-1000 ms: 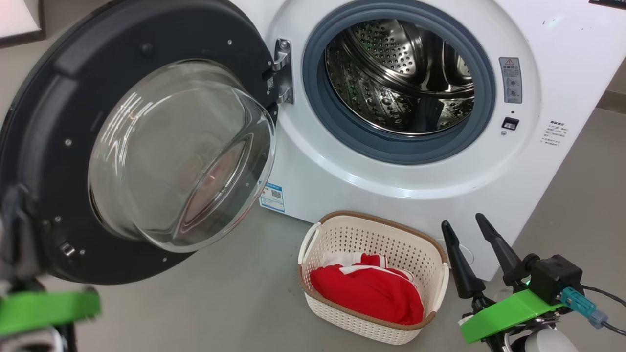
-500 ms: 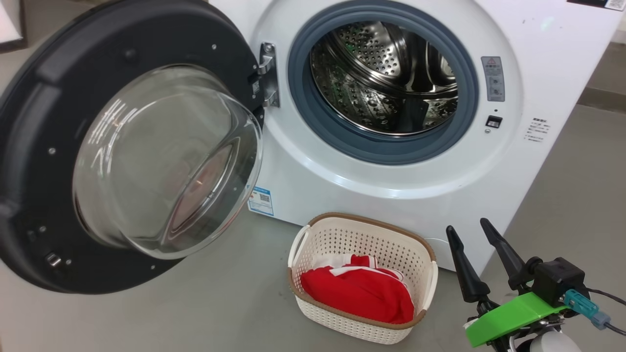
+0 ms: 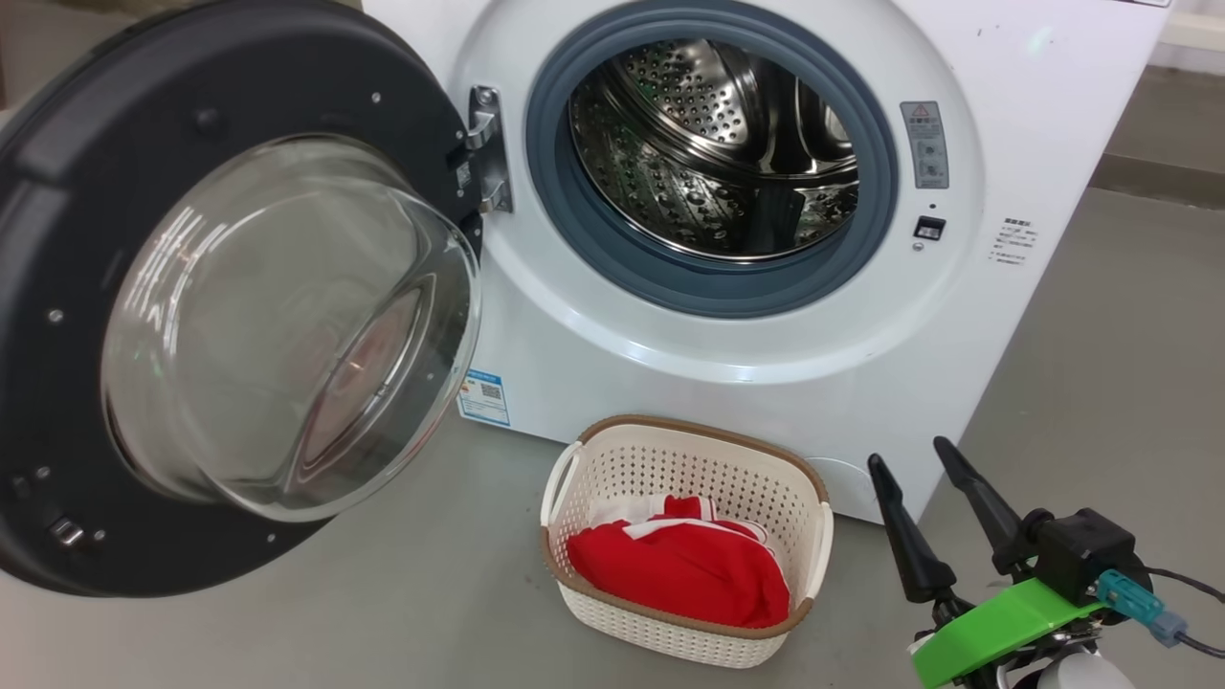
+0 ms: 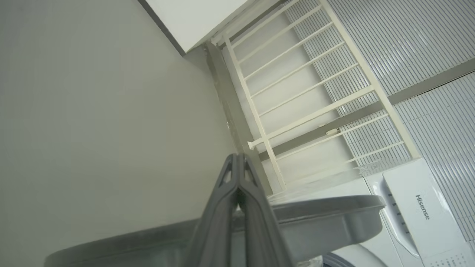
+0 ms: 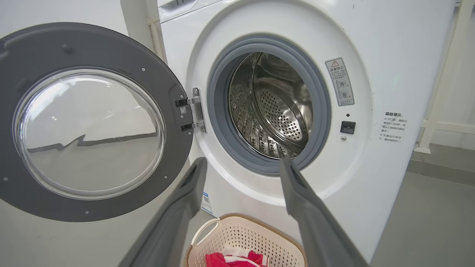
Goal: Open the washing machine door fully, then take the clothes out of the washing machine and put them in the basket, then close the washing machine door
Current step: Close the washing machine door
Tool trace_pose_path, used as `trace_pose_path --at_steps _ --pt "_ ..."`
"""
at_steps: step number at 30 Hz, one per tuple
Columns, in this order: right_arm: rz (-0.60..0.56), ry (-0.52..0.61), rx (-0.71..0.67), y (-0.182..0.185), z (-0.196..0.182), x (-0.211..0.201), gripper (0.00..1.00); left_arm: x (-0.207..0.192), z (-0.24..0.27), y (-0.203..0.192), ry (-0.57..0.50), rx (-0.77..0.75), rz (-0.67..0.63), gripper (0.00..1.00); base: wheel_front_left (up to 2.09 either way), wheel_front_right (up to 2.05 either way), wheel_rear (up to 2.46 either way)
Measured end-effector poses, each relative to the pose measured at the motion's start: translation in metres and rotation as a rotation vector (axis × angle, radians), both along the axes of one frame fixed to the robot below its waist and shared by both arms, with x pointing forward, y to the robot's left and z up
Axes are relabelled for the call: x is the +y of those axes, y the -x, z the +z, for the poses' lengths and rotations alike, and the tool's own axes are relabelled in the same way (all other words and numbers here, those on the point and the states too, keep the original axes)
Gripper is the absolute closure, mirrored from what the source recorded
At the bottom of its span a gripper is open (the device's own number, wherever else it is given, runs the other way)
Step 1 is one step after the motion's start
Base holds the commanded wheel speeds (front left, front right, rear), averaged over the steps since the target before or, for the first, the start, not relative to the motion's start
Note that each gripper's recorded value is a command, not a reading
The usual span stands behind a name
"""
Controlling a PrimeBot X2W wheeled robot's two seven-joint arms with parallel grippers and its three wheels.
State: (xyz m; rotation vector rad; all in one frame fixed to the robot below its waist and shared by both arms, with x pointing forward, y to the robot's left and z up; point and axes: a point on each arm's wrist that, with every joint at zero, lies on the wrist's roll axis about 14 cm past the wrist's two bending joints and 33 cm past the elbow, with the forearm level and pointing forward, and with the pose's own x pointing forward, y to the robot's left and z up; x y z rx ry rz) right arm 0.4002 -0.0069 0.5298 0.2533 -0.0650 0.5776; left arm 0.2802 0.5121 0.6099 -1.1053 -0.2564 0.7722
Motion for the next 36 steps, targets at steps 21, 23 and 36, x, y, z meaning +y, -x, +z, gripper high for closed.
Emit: trace_pose_path --at_steps 21,23,36 --pt "-0.014 0.006 0.024 0.000 -0.009 -0.009 0.00 -0.039 -0.003 -0.037 0.126 -0.046 -0.341 1.00 0.00 0.00 0.00" --pt "-0.012 0.003 0.026 0.000 -0.009 -0.007 0.00 -0.042 -0.004 -0.036 0.121 -0.044 -0.369 1.00 0.00 0.00 0.00" --pt "-0.006 -0.011 0.032 -0.001 -0.009 -0.001 0.00 -0.074 -0.005 -0.041 0.128 -0.134 -0.492 1.00 0.00 0.00 0.00"
